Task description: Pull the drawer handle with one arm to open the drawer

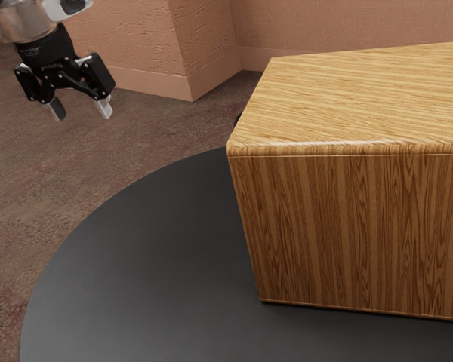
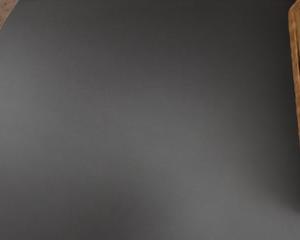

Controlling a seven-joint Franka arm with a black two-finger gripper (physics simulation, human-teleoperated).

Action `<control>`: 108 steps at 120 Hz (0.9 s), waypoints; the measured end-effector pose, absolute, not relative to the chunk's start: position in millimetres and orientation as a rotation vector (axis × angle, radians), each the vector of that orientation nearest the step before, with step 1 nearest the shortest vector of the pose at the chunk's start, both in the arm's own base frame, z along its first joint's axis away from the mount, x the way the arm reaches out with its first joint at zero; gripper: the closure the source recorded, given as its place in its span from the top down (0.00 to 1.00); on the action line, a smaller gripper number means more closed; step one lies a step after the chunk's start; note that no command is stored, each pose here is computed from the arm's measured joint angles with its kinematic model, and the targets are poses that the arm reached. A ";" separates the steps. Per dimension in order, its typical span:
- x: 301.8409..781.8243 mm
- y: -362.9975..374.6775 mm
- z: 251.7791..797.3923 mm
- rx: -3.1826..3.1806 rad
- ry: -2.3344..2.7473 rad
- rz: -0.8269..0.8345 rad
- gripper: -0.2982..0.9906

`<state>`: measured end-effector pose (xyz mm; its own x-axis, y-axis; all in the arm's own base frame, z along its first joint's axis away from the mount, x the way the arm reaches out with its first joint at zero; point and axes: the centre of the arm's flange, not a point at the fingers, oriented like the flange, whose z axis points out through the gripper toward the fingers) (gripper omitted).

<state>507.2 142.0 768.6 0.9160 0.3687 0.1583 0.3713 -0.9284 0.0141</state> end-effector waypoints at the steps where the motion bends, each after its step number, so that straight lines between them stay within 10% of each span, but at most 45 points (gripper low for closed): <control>1: 508.3 141.4 767.8 -3.059 -0.587 -0.247 0.77; 108: 573.2 110.8 716.3 -3.177 -0.412 -0.204 0.77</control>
<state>573.2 110.8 716.3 0.9590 0.2581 0.1170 0.2495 -0.9648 0.0836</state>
